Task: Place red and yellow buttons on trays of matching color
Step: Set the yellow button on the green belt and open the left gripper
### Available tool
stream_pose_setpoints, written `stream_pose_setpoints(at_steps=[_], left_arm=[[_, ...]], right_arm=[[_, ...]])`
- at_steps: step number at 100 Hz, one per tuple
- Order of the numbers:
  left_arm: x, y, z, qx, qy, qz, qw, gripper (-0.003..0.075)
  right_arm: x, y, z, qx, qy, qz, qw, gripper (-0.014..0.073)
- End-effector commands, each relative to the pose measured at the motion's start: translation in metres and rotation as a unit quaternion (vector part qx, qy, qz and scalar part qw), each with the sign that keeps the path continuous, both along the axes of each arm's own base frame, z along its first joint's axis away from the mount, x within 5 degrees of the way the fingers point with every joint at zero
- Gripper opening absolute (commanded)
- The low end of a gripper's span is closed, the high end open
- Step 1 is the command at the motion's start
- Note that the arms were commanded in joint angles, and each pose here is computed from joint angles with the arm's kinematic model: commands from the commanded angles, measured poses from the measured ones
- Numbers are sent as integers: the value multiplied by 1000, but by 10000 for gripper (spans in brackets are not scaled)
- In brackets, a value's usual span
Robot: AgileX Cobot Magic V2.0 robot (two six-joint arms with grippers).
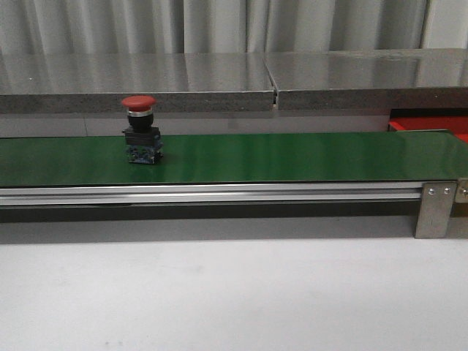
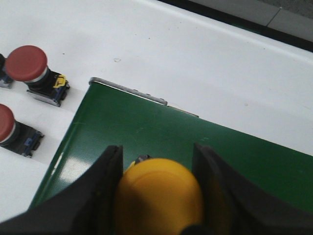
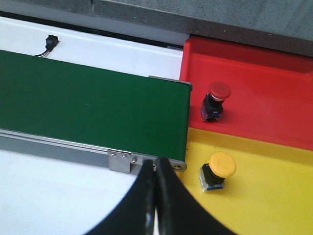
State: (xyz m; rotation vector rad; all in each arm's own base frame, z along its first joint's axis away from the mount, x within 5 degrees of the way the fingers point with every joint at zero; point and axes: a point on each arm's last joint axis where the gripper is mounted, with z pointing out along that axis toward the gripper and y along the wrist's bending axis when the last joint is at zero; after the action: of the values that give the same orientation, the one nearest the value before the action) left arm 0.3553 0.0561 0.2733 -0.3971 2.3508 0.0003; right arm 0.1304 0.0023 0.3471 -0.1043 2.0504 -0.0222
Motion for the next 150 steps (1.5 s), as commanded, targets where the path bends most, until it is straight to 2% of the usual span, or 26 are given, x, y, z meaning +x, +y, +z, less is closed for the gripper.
stream_pose_setpoints(at_steps=[1,36,46,55,72,79,98,127,150], left_arm=[[6,-5,18,5,-55,-7,998,-19],[13,-4,-10,-9,2,-4,1000,-18],[13,-4,-10,-9,2,-4,1000,31],[13,-4,-10,-10,3,-4,1000,173],[13,-4,-10,-9,2,-4,1000,580],[14,-4,-8,-9,0,-4,1000,659],[11,-7,5,-18,-19,-3,1000,638],[-2,-39,38,2,-63,-63,996,638],[-22,-49,71,14,-109,-85,990,638]], right_arm=[[1,0,15,-2,-49,1,999,-68],[1,0,15,-2,-49,1,999,-68],[1,0,15,-2,-49,1,999,-68],[1,0,15,-2,-49,1,999,-68],[1,0,15,-2,-49,1,999,-68],[1,0,15,-2,-49,1,999,-68],[1,0,15,-2,-49,1,999,-68],[1,0,15,-2,-49,1,999,-68],[1,0,15,-2,-49,1,999,-68]])
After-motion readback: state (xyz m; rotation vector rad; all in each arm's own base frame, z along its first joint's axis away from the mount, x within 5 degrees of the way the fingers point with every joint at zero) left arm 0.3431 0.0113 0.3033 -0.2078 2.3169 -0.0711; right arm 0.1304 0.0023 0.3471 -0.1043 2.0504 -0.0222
